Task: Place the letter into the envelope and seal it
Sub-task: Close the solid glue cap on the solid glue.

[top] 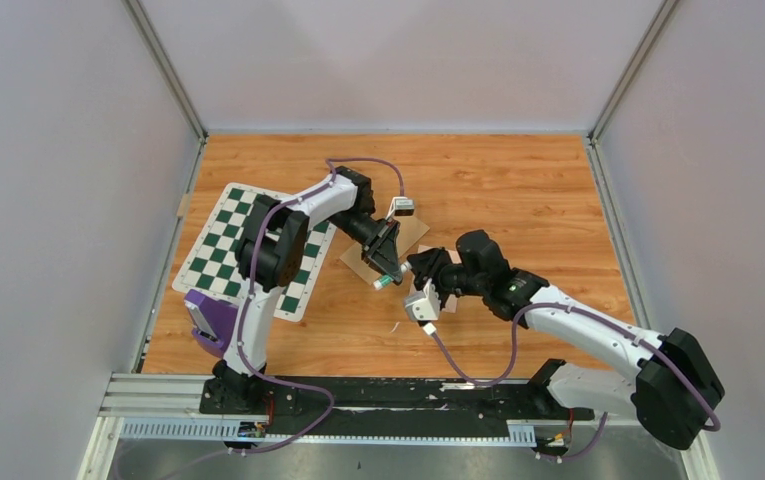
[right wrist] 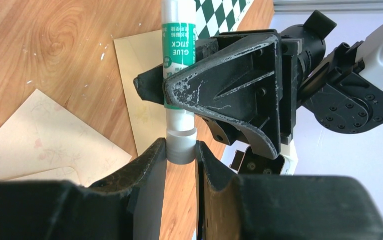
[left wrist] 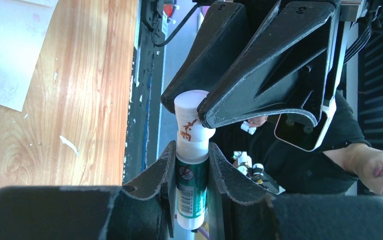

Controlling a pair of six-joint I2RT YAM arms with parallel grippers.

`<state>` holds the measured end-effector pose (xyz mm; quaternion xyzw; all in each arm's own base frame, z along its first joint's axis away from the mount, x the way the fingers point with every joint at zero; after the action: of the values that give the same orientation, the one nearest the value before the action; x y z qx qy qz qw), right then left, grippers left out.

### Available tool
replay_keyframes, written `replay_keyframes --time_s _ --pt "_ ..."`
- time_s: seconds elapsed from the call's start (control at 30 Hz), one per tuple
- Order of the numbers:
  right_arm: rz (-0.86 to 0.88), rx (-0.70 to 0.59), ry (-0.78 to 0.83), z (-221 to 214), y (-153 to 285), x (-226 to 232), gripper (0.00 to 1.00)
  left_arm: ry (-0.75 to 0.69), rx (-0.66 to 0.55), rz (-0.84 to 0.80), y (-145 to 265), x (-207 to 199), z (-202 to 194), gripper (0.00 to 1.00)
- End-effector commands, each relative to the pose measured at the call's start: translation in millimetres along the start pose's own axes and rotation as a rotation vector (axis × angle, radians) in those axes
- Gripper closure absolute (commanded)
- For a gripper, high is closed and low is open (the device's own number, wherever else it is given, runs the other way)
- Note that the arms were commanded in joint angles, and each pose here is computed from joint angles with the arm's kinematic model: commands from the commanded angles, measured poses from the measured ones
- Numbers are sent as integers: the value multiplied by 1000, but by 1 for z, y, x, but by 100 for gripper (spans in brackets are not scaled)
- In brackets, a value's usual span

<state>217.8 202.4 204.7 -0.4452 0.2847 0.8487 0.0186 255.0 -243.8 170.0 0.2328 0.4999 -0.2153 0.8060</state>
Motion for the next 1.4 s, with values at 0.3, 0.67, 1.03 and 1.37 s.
replay_keyframes --time_s 0.3,0.67,1.03,1.37 --pt "35 -46 41 15 -3 -10 94 33 -58 -52 -3 -4 5 100" --pt "34 -10 4 11 -6 -12 95 43 -71 -61 -5 -5 4 100" --pt "38 19 -12 7 -9 -13 96 30 -72 -62 -5 -7 3 100" --pt "34 42 -30 5 -9 -12 100 17 -69 -62 -5 -10 3 100"
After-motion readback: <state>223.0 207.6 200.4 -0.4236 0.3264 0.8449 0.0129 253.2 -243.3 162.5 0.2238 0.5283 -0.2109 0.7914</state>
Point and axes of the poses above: each gripper's point midway between its finger pads, its own y axis back along the fingers, its own x axis along the line the jaws close on, z = x × y, the point moved 9 cm from there along y, back along the fingers, and after that the axes turned 15 degrees about -y, right-handed, at the moved point
